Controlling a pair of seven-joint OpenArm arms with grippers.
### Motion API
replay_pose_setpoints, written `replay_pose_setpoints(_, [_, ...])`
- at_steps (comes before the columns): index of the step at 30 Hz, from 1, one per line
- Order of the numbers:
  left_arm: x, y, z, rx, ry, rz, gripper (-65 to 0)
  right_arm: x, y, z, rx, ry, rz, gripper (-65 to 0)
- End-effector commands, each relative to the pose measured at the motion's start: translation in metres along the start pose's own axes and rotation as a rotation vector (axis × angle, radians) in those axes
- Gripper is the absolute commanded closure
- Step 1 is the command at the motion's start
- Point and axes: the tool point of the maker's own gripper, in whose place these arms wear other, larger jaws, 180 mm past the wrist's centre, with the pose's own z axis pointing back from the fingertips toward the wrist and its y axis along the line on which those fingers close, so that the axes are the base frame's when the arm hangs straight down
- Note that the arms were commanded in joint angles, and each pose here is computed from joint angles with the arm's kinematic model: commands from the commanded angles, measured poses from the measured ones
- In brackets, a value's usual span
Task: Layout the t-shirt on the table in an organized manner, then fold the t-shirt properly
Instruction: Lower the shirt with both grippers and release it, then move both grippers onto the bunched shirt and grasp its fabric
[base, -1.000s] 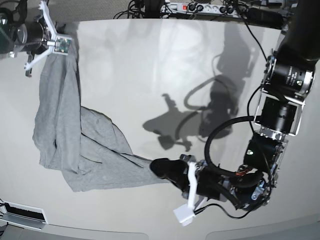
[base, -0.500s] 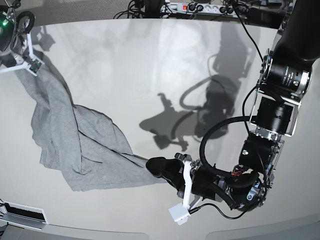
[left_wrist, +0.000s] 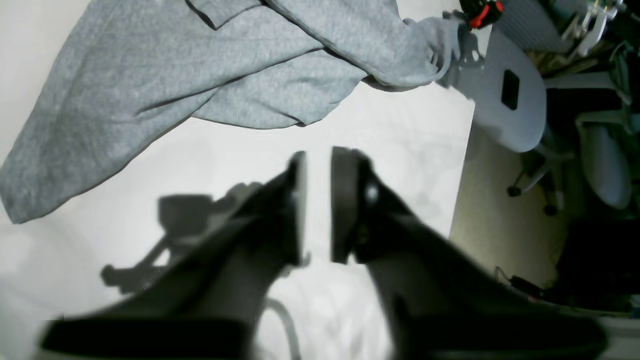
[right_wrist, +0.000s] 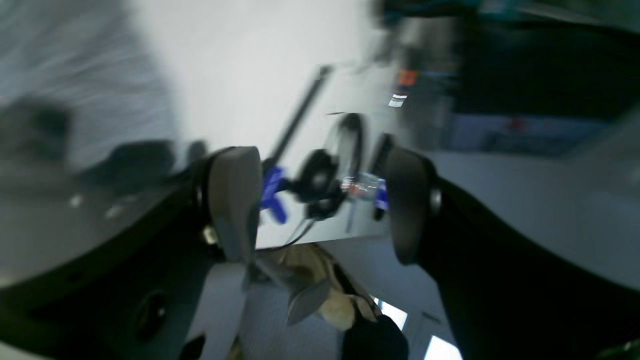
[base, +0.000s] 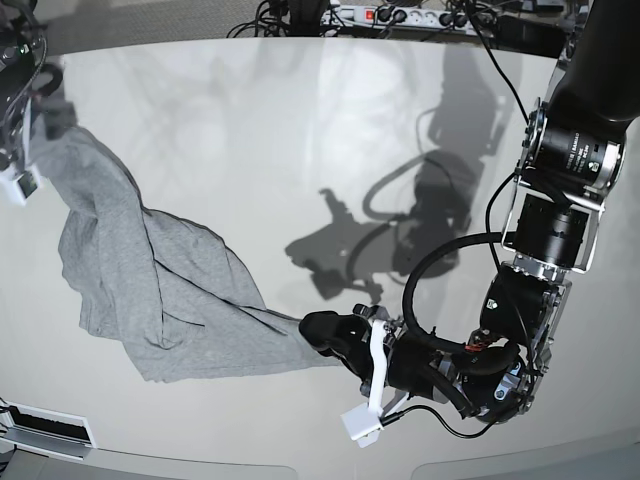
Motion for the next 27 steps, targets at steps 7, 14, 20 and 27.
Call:
replay_pose_setpoints(7, [0.02,0.005,0.01,0.035,-0.025,-0.05,-19.7,0.08,-0.009,0.002,0.102,-0.333,-0.096,0.0])
replay_pose_setpoints(14, [0.005,0.022,0.027,0.101,0.012,-0.039,-19.7,0.162,-0.013,0.018,0.328,-0.598,-0.218,0.0])
replay_pose_setpoints(20, [-0.013,0.044,0.062,0.18,0.041,-0.014,-19.7,0.188,0.006,-0.023,0.51,-0.58,-0.412,0.0])
replay_pose_setpoints(27, [-0.031,0.058,0.094,0.234,0.055,0.022,-19.7,0.202,0.048,-0.098,0.659,-0.399,-0.636,0.0])
